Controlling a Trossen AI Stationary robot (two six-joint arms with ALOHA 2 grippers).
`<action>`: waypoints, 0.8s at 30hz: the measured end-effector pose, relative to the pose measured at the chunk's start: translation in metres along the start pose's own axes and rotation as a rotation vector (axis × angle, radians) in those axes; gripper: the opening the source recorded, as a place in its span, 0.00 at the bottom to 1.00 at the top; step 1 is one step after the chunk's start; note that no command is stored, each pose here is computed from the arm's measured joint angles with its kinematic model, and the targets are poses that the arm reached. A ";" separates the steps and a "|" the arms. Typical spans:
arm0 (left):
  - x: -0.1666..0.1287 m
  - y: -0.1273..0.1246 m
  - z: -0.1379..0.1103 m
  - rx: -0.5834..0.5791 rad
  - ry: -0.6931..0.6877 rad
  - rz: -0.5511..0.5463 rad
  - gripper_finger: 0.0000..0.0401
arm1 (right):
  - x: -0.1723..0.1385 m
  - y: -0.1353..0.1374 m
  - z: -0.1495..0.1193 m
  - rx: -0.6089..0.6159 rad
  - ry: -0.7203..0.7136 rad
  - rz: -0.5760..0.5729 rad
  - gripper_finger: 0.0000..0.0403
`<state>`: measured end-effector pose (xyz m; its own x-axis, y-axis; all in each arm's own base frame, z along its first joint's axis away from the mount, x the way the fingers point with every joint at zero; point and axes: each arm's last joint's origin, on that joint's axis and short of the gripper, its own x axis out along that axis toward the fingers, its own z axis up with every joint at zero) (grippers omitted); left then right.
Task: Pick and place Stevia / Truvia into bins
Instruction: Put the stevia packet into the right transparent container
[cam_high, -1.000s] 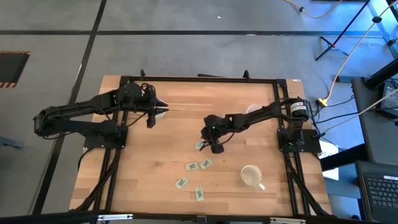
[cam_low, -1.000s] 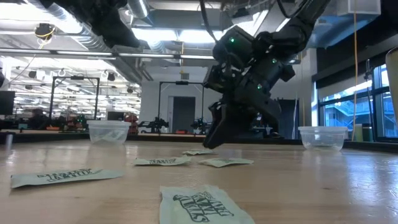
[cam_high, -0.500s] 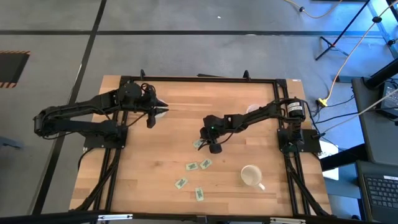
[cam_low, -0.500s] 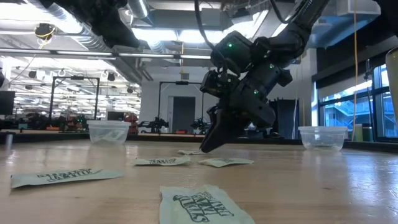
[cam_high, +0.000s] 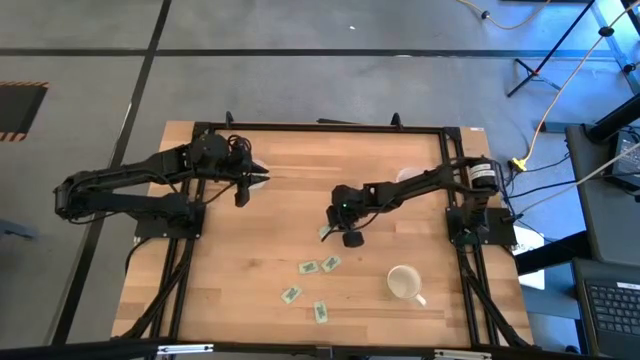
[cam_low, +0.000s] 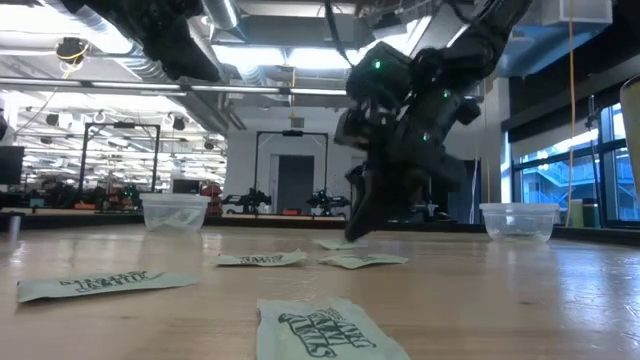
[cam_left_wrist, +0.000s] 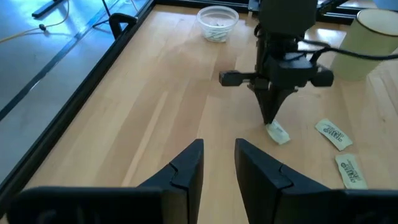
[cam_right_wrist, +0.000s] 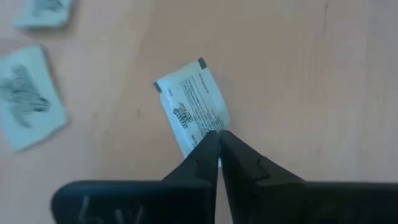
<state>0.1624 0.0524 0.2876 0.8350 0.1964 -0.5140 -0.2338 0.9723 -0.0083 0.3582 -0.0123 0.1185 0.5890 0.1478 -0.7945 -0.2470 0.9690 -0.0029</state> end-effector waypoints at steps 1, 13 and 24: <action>0.000 0.000 0.000 0.000 0.000 0.000 0.21 | -0.005 0.000 0.002 -0.001 -0.004 -0.001 0.05; 0.000 0.000 -0.001 0.000 0.006 0.000 0.21 | -0.101 0.008 0.014 0.051 0.077 -0.197 0.01; 0.000 0.000 -0.001 0.000 0.007 0.001 0.21 | -0.191 0.005 -0.023 0.426 0.267 -0.526 0.00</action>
<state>0.1622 0.0524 0.2870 0.8314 0.1966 -0.5198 -0.2347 0.9720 -0.0076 0.2263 -0.0405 0.2561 0.3263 -0.3593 -0.8743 0.3698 0.8998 -0.2317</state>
